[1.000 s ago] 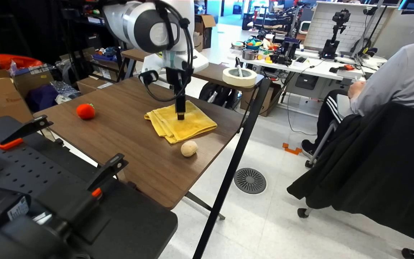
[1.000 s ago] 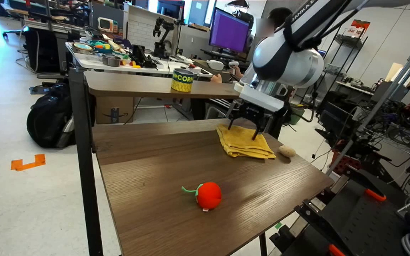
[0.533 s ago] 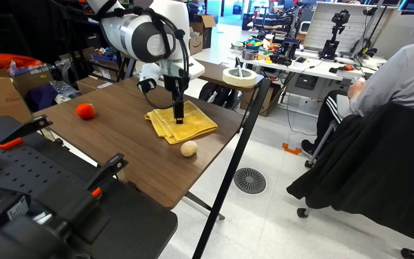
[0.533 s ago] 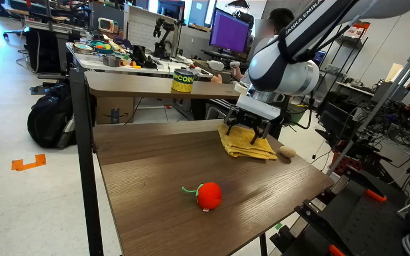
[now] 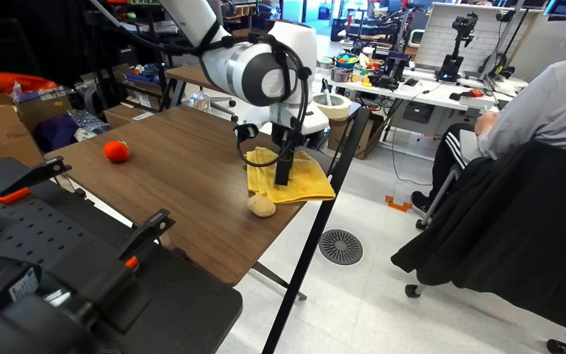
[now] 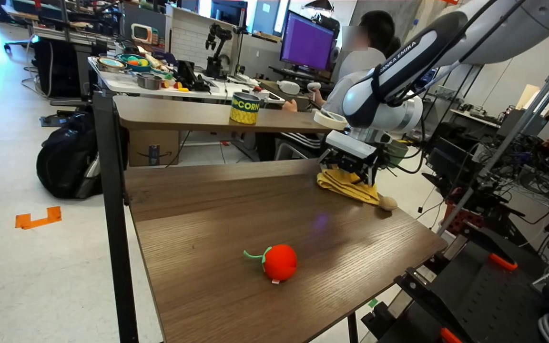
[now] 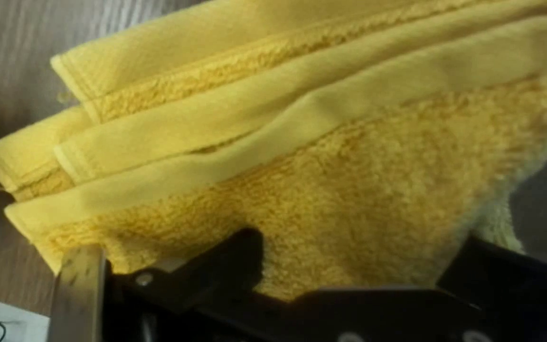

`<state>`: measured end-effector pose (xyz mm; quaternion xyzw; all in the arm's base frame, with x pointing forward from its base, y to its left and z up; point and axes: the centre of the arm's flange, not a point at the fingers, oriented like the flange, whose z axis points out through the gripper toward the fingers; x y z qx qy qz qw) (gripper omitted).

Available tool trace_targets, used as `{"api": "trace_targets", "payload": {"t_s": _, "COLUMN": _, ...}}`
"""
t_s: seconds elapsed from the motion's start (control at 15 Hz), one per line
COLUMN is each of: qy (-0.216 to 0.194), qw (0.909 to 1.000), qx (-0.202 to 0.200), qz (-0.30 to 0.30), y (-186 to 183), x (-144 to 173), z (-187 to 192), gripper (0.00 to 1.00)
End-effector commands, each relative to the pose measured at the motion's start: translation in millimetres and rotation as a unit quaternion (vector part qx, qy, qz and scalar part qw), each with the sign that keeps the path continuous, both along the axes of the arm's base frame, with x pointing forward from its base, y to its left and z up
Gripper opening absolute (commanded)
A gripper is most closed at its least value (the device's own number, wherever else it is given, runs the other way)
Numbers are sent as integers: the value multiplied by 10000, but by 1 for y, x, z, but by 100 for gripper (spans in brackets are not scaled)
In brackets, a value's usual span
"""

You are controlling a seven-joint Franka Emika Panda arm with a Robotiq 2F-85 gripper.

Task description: Wipe the table with the cloth move the stone and the red object on opposite sides of the table

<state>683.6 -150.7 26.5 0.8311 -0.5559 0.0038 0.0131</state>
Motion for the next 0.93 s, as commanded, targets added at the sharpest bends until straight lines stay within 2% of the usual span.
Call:
{"api": "trace_targets", "payload": {"t_s": 0.0, "qy": -333, "qw": 9991, "qx": 255, "qz": -73, "y": -9, "x": 31, "z": -41, "gripper": 100}}
{"api": "trace_targets", "payload": {"t_s": 0.27, "qy": -737, "qw": 9941, "qx": 397, "qz": 689, "y": 45, "x": 15, "z": -26, "gripper": 100}}
{"api": "trace_targets", "payload": {"t_s": 0.47, "qy": -961, "qw": 9825, "qx": 563, "qz": 1496, "y": 102, "x": -1, "z": -27, "gripper": 100}}
{"api": "trace_targets", "payload": {"t_s": 0.67, "qy": -1023, "qw": 9645, "qx": 684, "qz": 2336, "y": 158, "x": -15, "z": -27, "gripper": 100}}
{"api": "trace_targets", "payload": {"t_s": 0.87, "qy": -921, "qw": 9413, "qx": 854, "qz": 3134, "y": 215, "x": -35, "z": -29, "gripper": 100}}
